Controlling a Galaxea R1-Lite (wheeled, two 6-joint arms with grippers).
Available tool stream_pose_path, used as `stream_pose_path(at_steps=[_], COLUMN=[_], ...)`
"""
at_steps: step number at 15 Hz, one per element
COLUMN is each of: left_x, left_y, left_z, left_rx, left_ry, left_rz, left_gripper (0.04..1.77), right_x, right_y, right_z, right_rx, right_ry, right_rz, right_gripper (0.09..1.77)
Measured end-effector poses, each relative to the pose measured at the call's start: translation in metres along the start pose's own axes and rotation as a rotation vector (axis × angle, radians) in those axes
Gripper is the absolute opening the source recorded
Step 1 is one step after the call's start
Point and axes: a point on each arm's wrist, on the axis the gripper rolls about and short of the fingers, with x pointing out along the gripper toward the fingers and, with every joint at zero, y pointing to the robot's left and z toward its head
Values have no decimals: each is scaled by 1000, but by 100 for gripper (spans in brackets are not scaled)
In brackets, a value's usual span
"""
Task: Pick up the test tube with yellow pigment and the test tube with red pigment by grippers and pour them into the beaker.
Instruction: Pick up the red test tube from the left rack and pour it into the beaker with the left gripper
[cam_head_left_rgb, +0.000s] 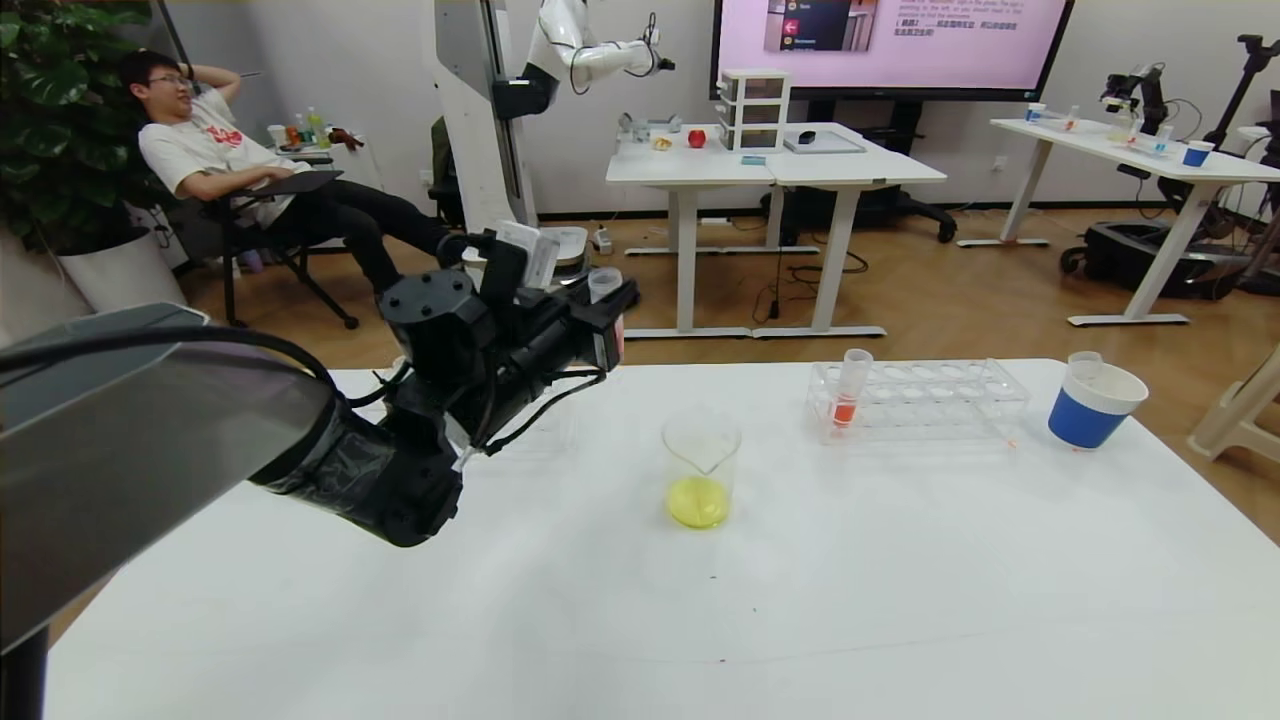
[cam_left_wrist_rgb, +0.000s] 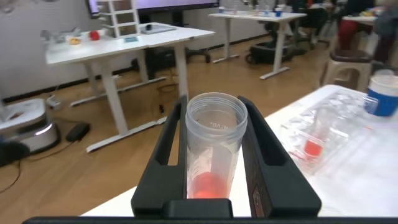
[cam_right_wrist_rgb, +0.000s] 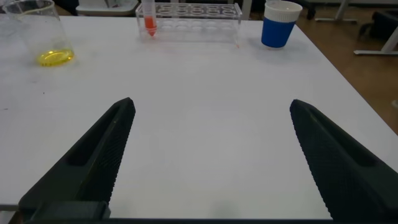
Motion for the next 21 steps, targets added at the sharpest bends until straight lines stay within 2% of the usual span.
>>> stream_pose_path(at_steps=[3,6,9,16,21], left_x=[1,6,15,24,28], left_y=[-15,-27,-28,-23,-15], left_z=[-10,-20,-27,-32,-32], left_rx=[146,287,468,755,995], left_ry=[1,-15,-80,-228,-304], left_rz=[-155,-252,-340,-488,-527], left_gripper=[53,53,53,53,53], right_x=[0,0,0,0,0], right_y=[0,0,0,0,0], right_z=[0,0,0,0,0], right_rx=[0,0,0,0,0], right_ry=[0,0,0,0,0], right_rz=[1,0,0,0,0], right_gripper=[174,174,174,174,174])
